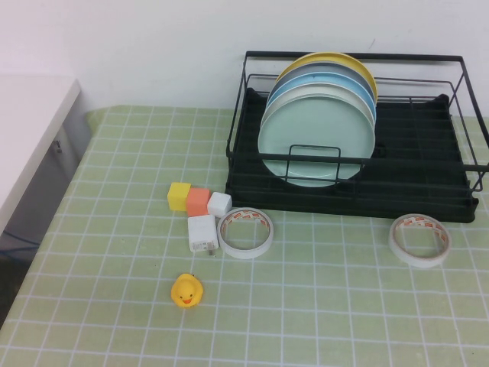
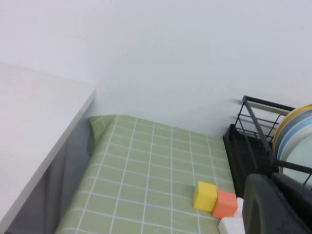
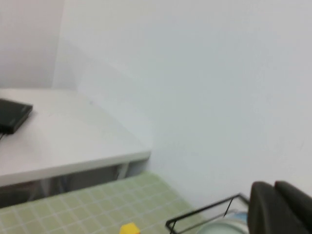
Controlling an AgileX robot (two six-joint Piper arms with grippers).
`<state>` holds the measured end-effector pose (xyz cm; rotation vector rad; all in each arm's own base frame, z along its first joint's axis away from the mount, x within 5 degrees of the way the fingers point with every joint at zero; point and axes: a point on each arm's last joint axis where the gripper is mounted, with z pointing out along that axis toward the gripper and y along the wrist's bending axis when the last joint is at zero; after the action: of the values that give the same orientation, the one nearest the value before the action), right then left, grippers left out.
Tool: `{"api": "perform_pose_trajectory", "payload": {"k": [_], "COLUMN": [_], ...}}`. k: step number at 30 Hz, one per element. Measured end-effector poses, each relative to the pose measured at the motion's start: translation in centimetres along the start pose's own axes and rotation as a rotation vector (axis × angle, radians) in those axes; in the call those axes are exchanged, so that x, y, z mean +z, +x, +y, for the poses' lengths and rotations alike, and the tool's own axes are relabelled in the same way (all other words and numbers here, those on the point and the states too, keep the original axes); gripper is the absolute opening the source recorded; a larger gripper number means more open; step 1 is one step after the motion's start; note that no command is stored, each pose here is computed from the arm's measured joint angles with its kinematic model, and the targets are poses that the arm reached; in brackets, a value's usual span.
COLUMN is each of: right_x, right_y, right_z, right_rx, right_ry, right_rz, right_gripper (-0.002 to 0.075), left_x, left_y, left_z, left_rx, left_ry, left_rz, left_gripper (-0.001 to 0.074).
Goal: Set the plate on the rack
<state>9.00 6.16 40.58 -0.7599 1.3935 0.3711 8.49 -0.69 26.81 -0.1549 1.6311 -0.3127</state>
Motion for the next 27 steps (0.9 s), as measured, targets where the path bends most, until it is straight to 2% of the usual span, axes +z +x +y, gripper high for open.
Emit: {"api": "perform_pose_trajectory", "payload": {"k": [9, 19, 21, 27], "right_x": [-4.5, -4.6, -4.2, -3.6], "right_y": [1.8, 6.9, 8.5, 11.8], "right_z": [4.5, 7.1, 6.8, 4.7], "right_rx": [-0.085, -0.069, -0.050, 0.005], "right_ry": [0.042, -0.141, -0.108, 0.160], "right_rz": [-0.097, 0.031, 0.075, 0.110], "right_gripper": [0.0006, 0.0004, 0.0002, 0.0001], "left_x": [0.0, 0.0, 0.0, 0.0], "left_y": [0.1, 0.1, 0.1, 0.1], "left_z": [0.1, 0.1, 0.1, 0.1], "left_rx": [-0.002, 0.002, 0.002, 0.001], "left_ry": [-0.003, -0.003, -0.003, -0.003], "left_rz": [0.005, 0.005, 0.005, 0.006], "left_gripper": [-0.0001, -0.0001, -0.0001, -0.0001]}}
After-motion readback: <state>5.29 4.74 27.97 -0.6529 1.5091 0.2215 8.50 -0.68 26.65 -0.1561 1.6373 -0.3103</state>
